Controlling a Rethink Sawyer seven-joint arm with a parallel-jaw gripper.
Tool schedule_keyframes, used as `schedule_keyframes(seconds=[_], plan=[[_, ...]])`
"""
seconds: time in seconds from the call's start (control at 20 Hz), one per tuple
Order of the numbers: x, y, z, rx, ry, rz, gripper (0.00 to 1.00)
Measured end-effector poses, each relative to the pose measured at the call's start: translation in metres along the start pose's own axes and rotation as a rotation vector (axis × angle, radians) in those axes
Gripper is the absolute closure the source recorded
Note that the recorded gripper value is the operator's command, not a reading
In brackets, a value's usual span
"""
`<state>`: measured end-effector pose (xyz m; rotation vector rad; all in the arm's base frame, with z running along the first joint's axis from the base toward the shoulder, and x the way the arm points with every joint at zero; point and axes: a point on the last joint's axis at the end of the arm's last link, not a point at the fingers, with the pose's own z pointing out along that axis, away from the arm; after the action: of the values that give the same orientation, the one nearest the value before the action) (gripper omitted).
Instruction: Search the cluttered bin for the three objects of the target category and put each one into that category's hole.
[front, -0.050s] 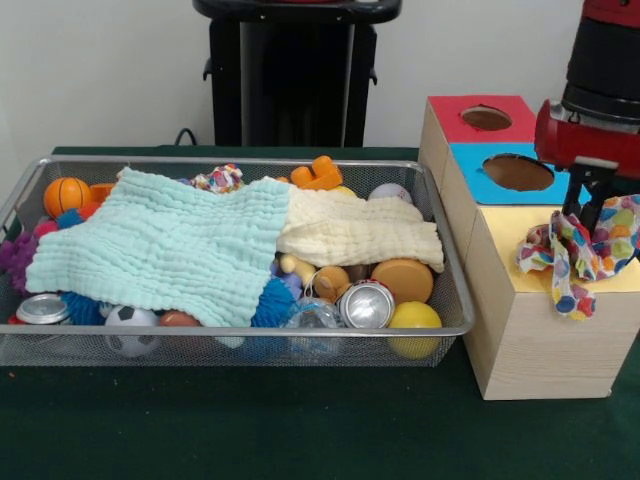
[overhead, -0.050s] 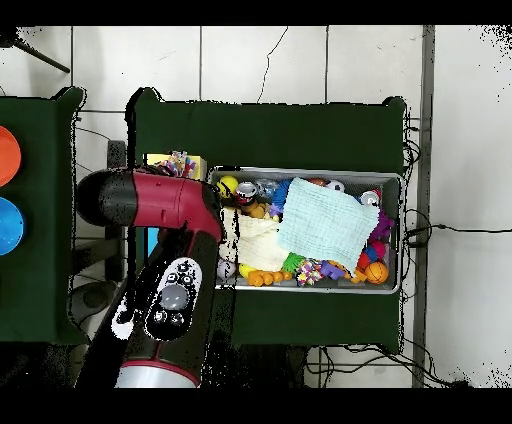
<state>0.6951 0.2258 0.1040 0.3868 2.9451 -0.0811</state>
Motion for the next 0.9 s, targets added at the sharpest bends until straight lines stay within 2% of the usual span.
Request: schedule_keyframes(seconds=[0.3, 0.9], plan=[[-0.0047, 0.0024, -0.0114, -0.01, -0.016, 0.001, 1.0], [0.0014, -0.0013, -0.0082, -0.003, -0.002, 0.004, 1.0]])
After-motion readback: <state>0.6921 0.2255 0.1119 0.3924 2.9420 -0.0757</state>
